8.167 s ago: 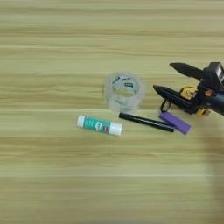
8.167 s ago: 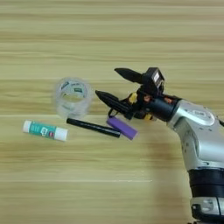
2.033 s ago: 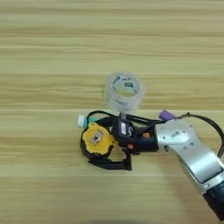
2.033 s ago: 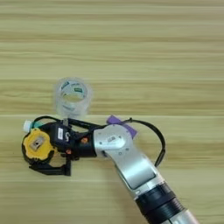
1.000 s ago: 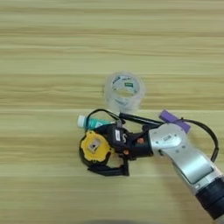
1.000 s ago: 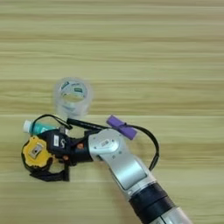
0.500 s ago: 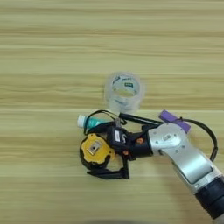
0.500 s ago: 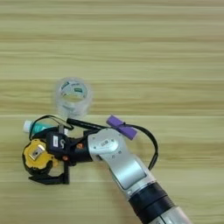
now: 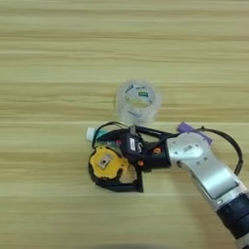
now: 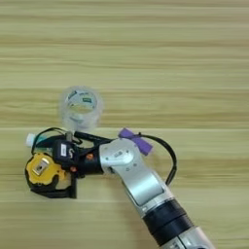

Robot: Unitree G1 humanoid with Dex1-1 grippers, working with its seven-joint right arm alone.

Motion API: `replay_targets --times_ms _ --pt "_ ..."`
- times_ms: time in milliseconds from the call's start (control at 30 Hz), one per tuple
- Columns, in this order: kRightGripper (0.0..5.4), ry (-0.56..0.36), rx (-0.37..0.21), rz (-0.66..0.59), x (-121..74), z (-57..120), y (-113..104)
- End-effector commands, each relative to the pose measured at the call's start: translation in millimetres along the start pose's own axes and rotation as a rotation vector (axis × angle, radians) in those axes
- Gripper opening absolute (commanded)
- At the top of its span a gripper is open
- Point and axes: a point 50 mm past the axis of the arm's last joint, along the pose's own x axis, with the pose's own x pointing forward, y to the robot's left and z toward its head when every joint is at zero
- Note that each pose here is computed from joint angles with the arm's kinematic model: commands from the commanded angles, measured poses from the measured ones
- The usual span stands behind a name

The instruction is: Move the objects on the table

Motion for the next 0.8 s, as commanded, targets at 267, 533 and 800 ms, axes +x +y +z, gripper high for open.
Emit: replay_targets --times_ms 267,533,800 --pt "5.37 -0.143 -0.105 -0.106 -21.7 45.4 -26" --pt "5.37 -0.176 -0.119 -0.194 -39.7 54.8 -40" --pt "5.37 -0.203 -0.14 -0.353 -63.2 63.8 -62"
